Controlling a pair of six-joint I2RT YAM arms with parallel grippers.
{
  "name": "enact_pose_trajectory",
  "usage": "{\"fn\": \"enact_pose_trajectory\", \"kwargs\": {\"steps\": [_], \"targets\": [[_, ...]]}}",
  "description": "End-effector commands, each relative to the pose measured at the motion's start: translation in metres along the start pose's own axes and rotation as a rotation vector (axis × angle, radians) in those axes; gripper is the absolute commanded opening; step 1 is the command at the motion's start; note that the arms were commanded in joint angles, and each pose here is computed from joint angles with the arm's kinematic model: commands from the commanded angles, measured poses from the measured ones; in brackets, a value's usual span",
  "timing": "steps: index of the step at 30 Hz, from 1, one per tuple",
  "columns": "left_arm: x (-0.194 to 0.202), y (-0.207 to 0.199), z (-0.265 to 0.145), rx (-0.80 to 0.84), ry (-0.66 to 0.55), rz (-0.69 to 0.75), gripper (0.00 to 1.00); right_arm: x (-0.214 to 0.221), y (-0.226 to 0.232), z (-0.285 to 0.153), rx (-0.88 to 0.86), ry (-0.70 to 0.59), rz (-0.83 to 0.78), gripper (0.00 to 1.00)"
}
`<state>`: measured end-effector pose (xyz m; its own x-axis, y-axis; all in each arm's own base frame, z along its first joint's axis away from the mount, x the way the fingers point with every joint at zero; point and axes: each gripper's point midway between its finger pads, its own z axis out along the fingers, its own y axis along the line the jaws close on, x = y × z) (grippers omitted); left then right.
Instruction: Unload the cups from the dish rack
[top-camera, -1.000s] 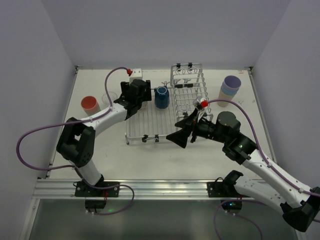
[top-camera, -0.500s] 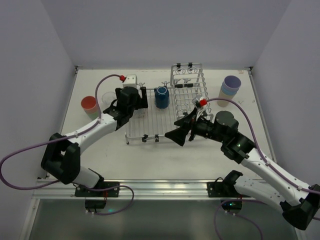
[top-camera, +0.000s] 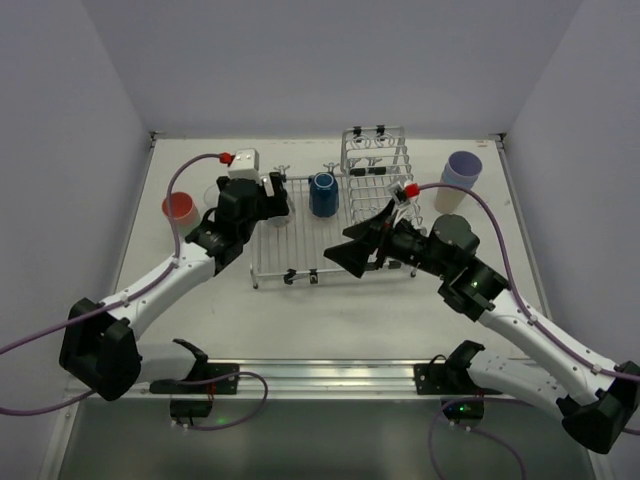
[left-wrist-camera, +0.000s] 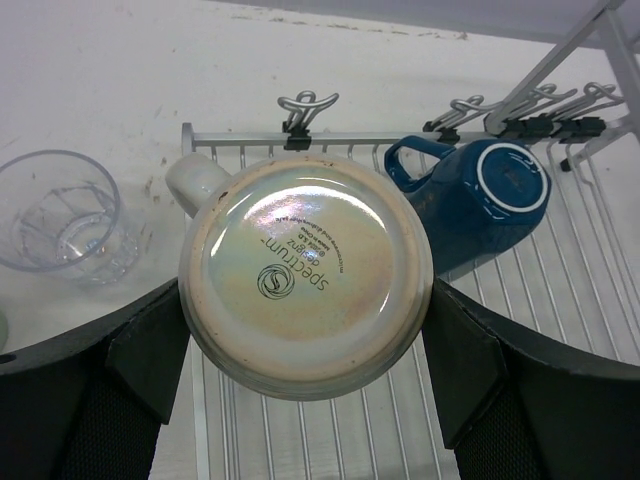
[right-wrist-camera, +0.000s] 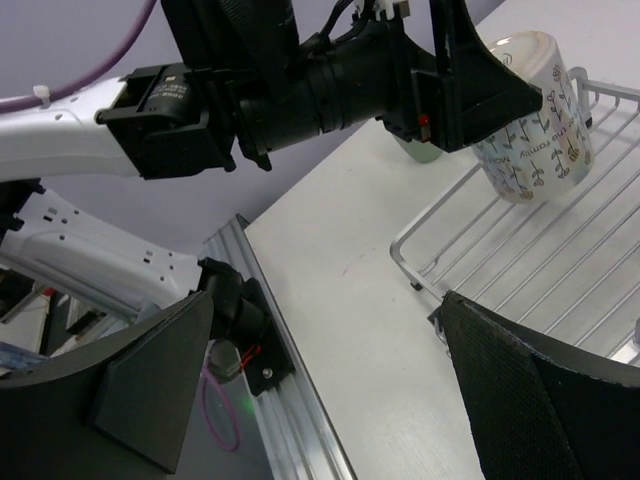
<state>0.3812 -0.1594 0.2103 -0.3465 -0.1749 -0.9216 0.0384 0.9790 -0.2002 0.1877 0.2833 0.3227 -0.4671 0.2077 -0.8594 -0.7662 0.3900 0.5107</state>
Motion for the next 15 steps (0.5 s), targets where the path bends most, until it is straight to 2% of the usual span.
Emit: {"fn": "enact_pose_trajectory", "kwargs": {"steps": [1,9,15], "targets": [[-0.103,-0.032,-0.034,0.158,-0.294,-0.177,0.01,-0.040,0.018,0.006,-0.042,-0.120,0.005,0.99],[-0.184,-0.071,-0.108,0.432,-0.418,-0.306,0.00,-0.068,0.029,0.019,-0.079,-0.216,0.064,0.99],[-0.213,-0.086,-0.154,0.590,-0.463,-0.387,0.00,-0.084,0.023,0.028,-0.041,-0.258,0.060,0.99]]}}
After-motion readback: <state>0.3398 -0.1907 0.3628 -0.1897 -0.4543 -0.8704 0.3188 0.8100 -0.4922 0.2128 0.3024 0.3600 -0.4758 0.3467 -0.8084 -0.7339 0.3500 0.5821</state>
